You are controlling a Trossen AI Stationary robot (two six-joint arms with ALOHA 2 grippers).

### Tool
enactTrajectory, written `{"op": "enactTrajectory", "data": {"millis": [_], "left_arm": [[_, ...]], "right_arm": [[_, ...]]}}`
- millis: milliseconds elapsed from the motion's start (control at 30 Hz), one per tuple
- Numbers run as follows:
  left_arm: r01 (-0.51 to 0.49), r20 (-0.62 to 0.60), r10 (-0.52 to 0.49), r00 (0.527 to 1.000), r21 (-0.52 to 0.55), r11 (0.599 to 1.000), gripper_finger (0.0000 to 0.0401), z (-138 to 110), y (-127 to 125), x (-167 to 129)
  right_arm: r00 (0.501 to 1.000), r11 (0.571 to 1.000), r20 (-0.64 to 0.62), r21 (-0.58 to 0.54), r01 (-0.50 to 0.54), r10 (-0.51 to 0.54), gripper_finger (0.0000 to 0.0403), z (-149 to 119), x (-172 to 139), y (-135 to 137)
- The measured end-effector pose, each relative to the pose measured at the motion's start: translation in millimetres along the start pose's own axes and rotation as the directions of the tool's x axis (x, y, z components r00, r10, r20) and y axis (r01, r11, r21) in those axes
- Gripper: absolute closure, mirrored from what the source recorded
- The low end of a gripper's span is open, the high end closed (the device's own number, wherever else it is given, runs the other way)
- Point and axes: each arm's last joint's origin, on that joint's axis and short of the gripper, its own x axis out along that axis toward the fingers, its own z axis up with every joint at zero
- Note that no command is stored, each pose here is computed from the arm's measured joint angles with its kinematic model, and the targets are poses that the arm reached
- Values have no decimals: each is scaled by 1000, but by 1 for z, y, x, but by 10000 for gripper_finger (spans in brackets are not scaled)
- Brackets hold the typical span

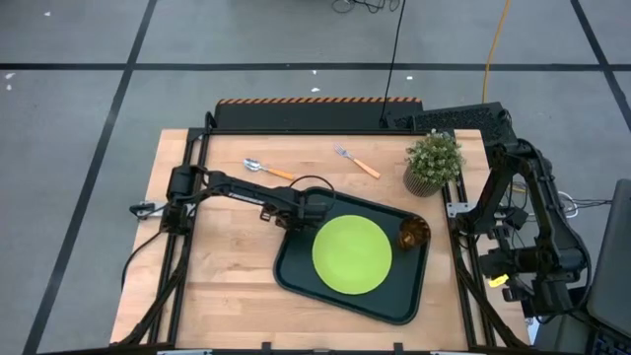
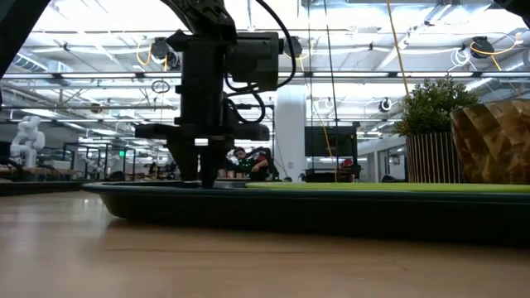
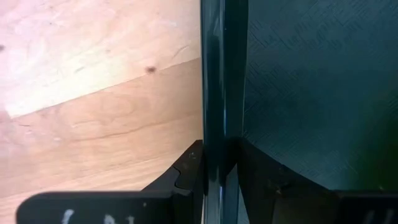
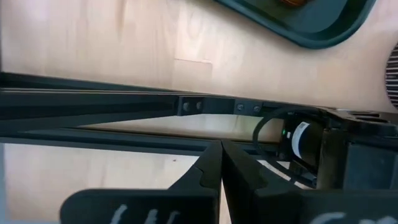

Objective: Pick and place plate/cup/fork/spoon on tray
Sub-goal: Adjust the black tray on the table

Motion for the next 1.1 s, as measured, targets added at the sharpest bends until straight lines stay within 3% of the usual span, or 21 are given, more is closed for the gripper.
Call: {"op": "enactTrajectory", "data": {"millis": [300,533,633,867,1100], "left_arm": [[-21,-7,21,1000,4,1000,324,1,12,-10],[50,2,-50,999,-70,996,324,-6,40,-1],[114,8,-114,993,-117,987,325,-13,53,3],[139,30,-136,990,-226,964,325,-37,79,8],[157,41,-151,988,-240,958,325,-57,83,5]], "right_arm": [[1000,1000,2,-12,3,-3,403,-6,1,0],[1000,1000,6,5,-3,3,403,-10,0,0],[1000,1000,9,5,-5,5,403,-11,0,-1],[1000,1000,11,8,-5,5,403,-11,0,-1],[999,1000,32,4,-8,8,403,-11,0,-1]]}}
